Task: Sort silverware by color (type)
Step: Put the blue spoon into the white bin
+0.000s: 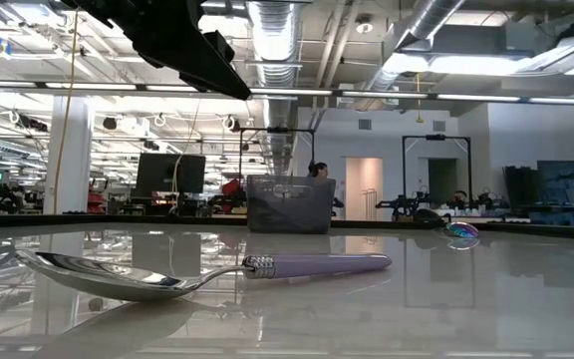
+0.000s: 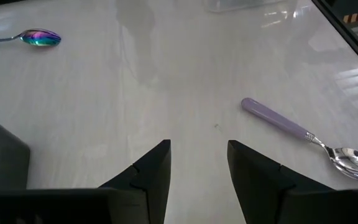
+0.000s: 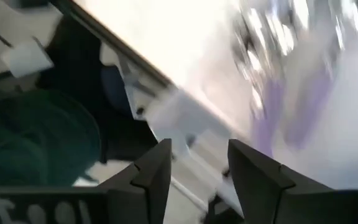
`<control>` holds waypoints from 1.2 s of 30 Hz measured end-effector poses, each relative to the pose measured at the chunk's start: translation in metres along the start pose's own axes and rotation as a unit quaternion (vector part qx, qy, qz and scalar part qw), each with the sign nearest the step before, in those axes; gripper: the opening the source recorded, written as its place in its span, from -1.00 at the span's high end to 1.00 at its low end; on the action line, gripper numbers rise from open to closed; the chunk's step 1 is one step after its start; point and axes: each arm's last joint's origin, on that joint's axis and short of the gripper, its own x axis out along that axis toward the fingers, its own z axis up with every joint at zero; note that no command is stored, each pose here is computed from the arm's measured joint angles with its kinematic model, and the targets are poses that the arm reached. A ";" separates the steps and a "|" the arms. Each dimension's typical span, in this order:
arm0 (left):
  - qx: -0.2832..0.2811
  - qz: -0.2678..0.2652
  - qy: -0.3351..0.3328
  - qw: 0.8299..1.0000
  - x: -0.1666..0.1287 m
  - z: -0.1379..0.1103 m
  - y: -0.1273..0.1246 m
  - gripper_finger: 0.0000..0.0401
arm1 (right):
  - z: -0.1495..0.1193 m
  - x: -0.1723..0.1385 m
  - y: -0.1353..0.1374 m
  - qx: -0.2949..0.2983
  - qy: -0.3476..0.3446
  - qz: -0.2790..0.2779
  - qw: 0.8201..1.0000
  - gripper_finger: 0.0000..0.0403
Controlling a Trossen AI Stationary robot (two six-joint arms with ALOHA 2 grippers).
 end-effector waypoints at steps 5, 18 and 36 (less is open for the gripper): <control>-0.009 -0.001 -0.005 1.000 0.000 0.001 0.000 0.29 | 0.034 -0.003 0.015 -0.067 -0.057 0.024 0.996 0.16; -0.013 -0.022 -0.002 1.000 -0.003 0.000 -0.015 0.29 | 0.159 -0.028 0.017 -0.172 -0.285 -0.099 0.938 0.18; 0.002 -0.024 0.024 0.999 -0.003 -0.005 -0.018 0.29 | 0.325 -0.168 -0.130 0.102 -0.350 -0.209 0.907 -0.09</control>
